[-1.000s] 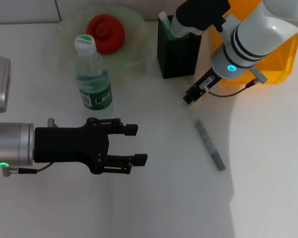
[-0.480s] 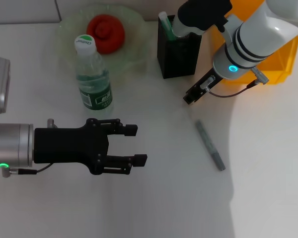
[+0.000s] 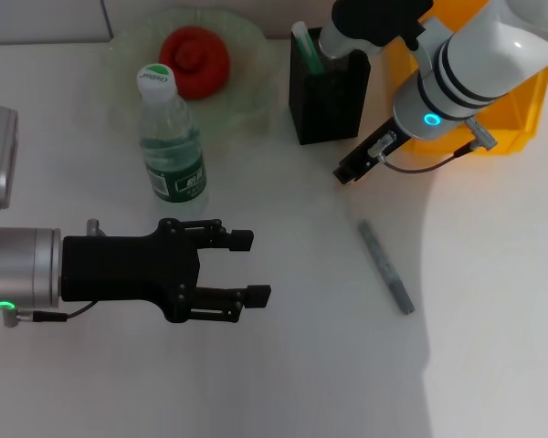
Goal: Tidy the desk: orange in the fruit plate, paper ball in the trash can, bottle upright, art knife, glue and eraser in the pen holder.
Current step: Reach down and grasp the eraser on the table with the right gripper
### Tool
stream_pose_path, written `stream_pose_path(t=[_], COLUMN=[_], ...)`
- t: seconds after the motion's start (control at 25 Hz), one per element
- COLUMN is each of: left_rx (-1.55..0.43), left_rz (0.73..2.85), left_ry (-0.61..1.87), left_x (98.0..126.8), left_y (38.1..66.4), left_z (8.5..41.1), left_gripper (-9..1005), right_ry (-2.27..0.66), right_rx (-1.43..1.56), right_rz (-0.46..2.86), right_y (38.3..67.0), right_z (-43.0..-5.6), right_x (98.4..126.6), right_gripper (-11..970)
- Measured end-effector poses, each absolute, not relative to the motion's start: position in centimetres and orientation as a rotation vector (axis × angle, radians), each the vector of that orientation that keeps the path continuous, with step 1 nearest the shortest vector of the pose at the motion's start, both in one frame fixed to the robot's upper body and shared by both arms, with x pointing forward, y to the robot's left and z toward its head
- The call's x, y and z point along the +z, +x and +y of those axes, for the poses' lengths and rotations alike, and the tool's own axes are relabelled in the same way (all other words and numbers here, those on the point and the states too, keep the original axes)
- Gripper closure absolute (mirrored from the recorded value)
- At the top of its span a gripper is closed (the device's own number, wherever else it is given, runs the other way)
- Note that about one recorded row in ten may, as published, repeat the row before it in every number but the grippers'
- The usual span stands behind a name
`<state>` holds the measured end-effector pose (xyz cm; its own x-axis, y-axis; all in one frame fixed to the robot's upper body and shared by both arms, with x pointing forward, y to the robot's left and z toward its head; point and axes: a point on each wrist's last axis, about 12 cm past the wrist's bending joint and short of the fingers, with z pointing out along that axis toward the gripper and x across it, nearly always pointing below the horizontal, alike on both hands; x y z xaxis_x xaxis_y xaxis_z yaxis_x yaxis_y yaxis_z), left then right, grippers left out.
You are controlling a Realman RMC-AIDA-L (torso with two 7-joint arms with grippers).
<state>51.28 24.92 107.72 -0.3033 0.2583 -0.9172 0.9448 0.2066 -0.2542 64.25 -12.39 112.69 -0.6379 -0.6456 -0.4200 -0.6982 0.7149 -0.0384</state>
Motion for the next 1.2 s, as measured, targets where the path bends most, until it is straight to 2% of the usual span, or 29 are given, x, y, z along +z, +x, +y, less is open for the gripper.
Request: stream_pose_path(t=[0.2, 0.64, 0.96, 1.16, 1.2], left_rx=[-1.131, -1.127, -1.126, -1.128, -1.129], left_rz=[1.715, 1.717, 1.716, 1.715, 1.714], left_ry=[1.135, 1.132, 1.141, 1.143, 1.143], left_x=[107.7, 107.7, 107.8, 107.8, 107.8], left_y=[51.3, 51.3, 51.4, 51.4, 51.4], left_z=[24.9, 24.9, 24.8, 24.8, 24.8], left_gripper=[213, 213, 213, 213, 213], right_ry=[-1.035, -1.036, -1.033, -1.026, -1.028], right_rx=[0.195, 0.183, 0.166, 0.157, 0.155], right_rz=[2.484, 2.492, 2.503, 2.498, 2.497], right_y=[64.1, 64.1, 64.2, 64.3, 64.3], right_z=[-12.3, -12.6, -12.9, -13.0, -13.0], right_x=[113.6, 113.5, 112.7, 112.5, 112.5], right_gripper=[611, 793, 664, 530, 530])
